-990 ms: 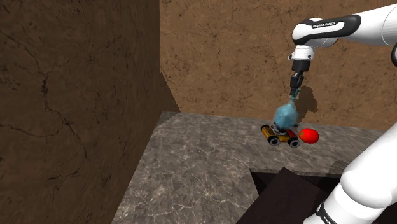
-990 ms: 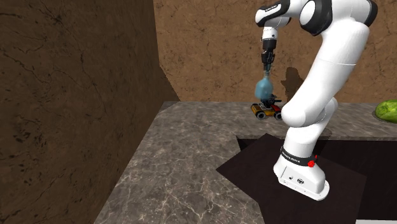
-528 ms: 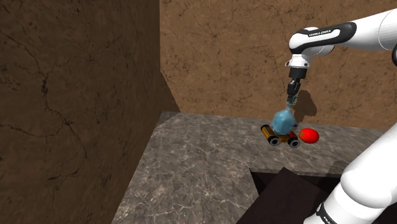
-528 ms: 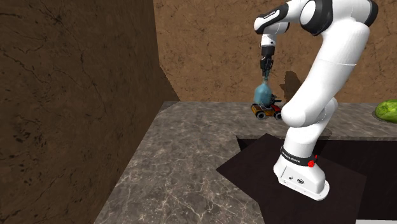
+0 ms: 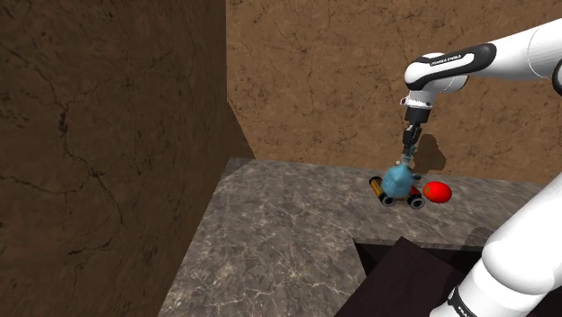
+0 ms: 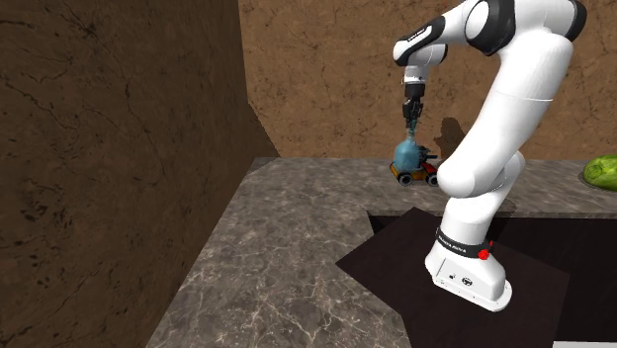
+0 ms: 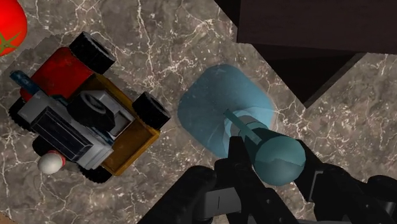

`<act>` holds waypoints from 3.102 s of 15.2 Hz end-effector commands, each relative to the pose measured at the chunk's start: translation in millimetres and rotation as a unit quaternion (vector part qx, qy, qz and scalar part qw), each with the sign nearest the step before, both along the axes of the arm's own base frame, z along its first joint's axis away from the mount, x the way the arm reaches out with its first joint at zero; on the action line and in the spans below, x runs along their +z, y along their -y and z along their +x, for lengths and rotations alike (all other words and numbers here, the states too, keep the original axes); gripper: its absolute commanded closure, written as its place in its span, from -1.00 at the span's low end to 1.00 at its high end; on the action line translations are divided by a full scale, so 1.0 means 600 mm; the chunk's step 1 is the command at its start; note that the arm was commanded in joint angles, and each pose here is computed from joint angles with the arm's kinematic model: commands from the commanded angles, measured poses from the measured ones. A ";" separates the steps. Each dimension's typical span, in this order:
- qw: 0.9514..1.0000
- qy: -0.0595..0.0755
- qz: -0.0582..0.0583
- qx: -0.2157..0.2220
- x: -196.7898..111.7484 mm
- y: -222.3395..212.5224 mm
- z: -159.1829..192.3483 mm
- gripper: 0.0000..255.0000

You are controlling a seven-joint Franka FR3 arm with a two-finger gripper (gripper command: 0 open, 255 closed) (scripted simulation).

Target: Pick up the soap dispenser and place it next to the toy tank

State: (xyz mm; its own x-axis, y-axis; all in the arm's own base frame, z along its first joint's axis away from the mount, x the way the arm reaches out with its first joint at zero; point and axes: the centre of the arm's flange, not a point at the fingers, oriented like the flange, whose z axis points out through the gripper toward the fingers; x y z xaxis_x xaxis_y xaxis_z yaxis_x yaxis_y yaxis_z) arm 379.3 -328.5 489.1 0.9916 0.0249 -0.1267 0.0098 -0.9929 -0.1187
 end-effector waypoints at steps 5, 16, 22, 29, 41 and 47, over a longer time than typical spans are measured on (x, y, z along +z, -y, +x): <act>1.000 0.000 0.000 0.000 -0.052 0.002 0.000 1.00; 1.000 0.000 0.000 0.000 -0.149 0.002 0.000 1.00; 1.000 0.000 0.000 0.000 -0.197 0.002 0.000 1.00; 1.000 0.000 0.000 0.000 -0.197 0.002 0.000 1.00; 1.000 0.000 0.000 0.000 -0.115 0.011 0.010 -1.00; 1.000 0.000 0.000 0.000 -0.115 0.011 0.010 -1.00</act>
